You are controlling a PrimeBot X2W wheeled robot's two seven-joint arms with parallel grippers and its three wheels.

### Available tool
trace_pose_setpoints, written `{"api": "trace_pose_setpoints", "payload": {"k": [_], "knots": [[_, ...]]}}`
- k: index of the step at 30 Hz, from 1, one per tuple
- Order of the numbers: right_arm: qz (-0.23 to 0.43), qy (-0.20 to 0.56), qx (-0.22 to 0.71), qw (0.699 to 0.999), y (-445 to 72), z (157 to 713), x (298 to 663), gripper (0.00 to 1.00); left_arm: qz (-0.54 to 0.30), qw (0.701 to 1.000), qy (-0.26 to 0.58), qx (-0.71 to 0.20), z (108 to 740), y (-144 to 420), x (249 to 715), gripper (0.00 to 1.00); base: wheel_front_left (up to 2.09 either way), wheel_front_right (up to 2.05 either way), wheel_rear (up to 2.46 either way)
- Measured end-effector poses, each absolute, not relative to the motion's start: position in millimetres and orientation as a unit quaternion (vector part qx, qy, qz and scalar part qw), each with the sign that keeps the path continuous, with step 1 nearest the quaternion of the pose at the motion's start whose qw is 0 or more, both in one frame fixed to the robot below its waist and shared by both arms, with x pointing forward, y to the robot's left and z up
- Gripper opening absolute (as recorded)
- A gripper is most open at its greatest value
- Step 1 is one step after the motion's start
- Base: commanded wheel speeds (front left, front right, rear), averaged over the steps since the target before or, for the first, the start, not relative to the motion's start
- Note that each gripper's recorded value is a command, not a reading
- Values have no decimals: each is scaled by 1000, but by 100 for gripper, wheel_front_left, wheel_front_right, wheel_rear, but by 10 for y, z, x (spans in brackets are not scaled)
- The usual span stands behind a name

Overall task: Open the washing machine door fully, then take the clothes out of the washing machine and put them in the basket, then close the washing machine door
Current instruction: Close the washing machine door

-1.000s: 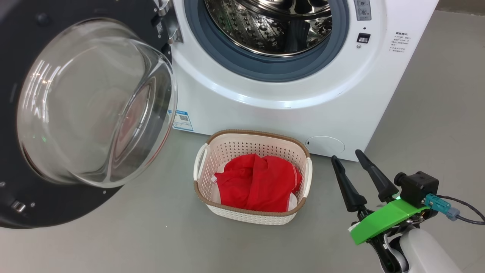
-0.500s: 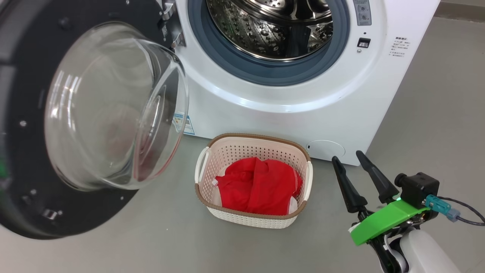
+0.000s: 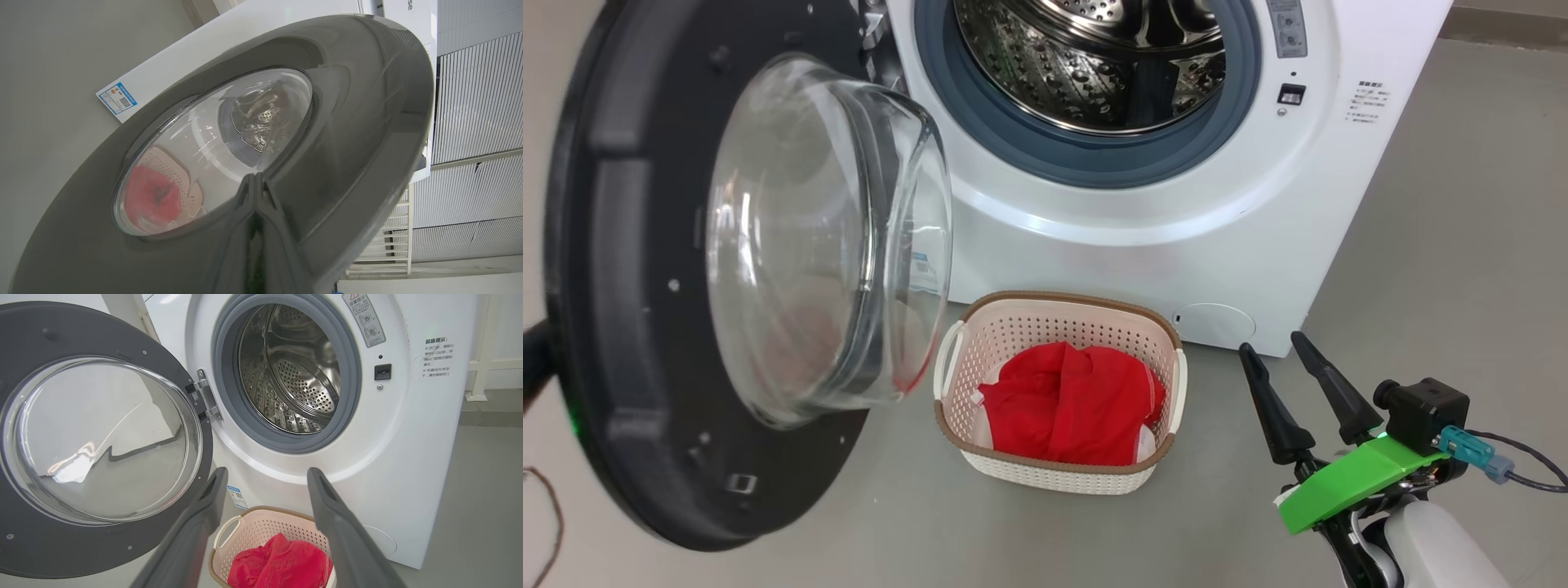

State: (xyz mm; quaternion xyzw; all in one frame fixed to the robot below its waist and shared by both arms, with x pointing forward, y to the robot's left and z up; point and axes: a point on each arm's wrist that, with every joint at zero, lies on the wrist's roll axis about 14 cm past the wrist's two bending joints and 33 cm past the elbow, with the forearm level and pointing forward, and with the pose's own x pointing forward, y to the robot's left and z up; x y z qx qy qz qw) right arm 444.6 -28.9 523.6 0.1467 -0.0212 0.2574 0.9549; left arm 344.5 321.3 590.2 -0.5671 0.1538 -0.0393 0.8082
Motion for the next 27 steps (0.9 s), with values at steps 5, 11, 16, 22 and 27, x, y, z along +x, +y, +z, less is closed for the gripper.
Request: {"api": "trace_pose_setpoints", "payload": {"k": [5, 11, 16, 22, 27], "knots": [[251, -23, 147, 957, -343, 5244, 4443, 100, -84, 798, 167, -573, 5997, 2925, 3460, 0, 0, 0, 0], [243, -25, 150, 958, -401, 5259, 4433, 100, -125, 785, 178, -581, 6114, 2661, 3490, 0, 0, 0, 0], [229, -30, 153, 961, -499, 5285, 4407, 100, -160, 782, 192, -570, 6201, 2415, 3540, 0, 0, 0, 0], [201, -36, 153, 967, -715, 5305, 4375, 100, -208, 776, 217, -554, 6250, 2053, 3613, 0, 0, 0, 0], [167, -42, 151, 973, -987, 5311, 4322, 100, -241, 769, 238, -541, 6241, 1743, 3744, 0, 0, 0, 0]]}}
